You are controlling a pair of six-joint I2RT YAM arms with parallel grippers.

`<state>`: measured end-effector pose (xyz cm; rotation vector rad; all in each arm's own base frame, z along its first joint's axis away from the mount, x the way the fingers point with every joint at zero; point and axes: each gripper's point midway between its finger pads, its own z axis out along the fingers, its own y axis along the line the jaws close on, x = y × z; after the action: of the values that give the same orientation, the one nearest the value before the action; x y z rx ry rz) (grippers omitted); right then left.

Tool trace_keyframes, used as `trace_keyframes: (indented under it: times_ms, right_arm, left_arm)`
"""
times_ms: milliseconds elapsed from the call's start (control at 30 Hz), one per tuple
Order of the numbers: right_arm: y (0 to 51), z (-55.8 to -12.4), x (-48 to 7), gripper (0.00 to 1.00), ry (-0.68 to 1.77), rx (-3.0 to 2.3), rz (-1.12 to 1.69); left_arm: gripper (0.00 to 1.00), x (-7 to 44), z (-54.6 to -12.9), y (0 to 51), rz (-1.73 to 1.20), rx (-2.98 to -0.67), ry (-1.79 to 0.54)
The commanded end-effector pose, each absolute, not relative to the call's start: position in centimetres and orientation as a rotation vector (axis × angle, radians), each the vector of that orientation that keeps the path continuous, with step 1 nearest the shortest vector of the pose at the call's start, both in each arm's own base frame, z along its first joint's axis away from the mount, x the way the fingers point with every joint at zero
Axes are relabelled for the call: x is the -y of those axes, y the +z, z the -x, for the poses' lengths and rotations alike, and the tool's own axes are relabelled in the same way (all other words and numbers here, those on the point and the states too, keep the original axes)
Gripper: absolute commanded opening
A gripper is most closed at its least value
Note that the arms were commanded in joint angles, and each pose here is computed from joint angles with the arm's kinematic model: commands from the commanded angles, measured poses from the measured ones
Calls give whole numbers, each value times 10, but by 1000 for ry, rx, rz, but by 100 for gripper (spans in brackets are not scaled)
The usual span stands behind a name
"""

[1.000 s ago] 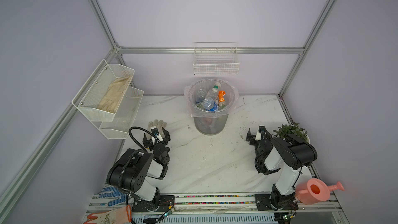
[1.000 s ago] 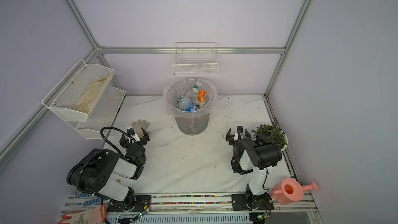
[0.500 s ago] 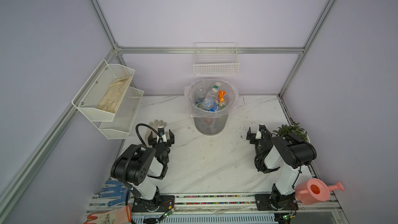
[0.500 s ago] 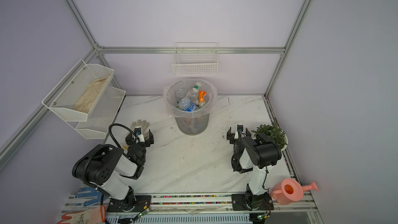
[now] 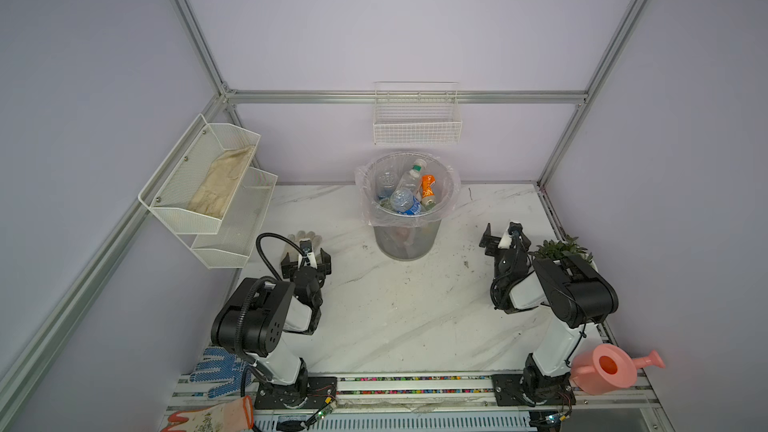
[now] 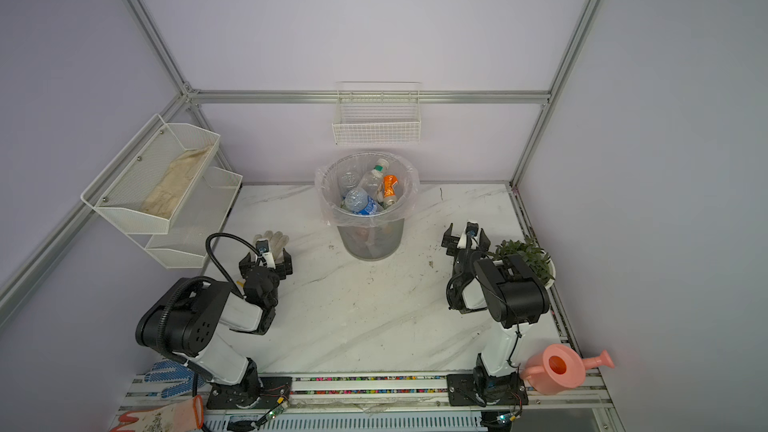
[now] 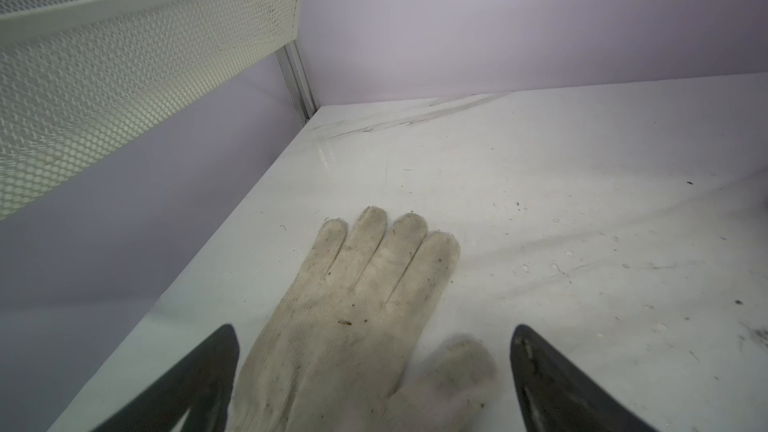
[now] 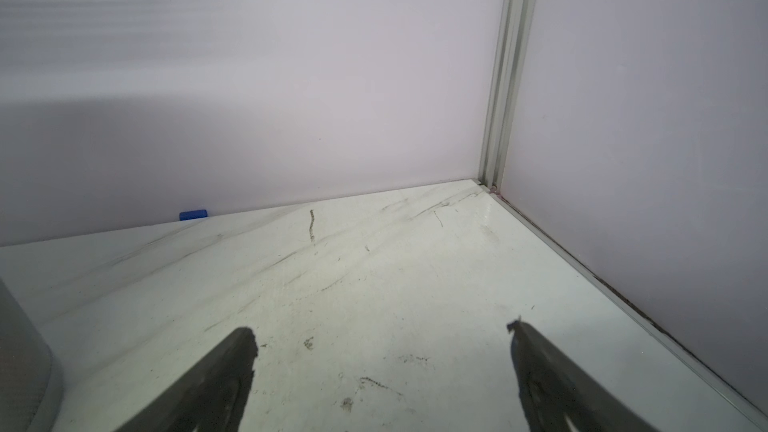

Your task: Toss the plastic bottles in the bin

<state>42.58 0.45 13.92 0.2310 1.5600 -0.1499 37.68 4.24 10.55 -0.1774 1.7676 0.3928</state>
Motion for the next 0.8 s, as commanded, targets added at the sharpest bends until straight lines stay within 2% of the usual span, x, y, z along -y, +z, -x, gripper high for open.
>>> trace_keyframes:
  times_ms: [0, 533, 767]
  right_arm:
    - [134, -429, 10, 97, -153, -1591, -305]
    - [139, -428, -8, 97, -136, -1584, -180]
    - [138, -429, -16, 97, -98, -1593, -132]
  left_arm:
    - [100, -53, -395, 115, 262, -1787, 332]
    - [100, -51, -394, 117, 250, -1773, 328]
    - [100, -25, -395, 117, 90, -1771, 255]
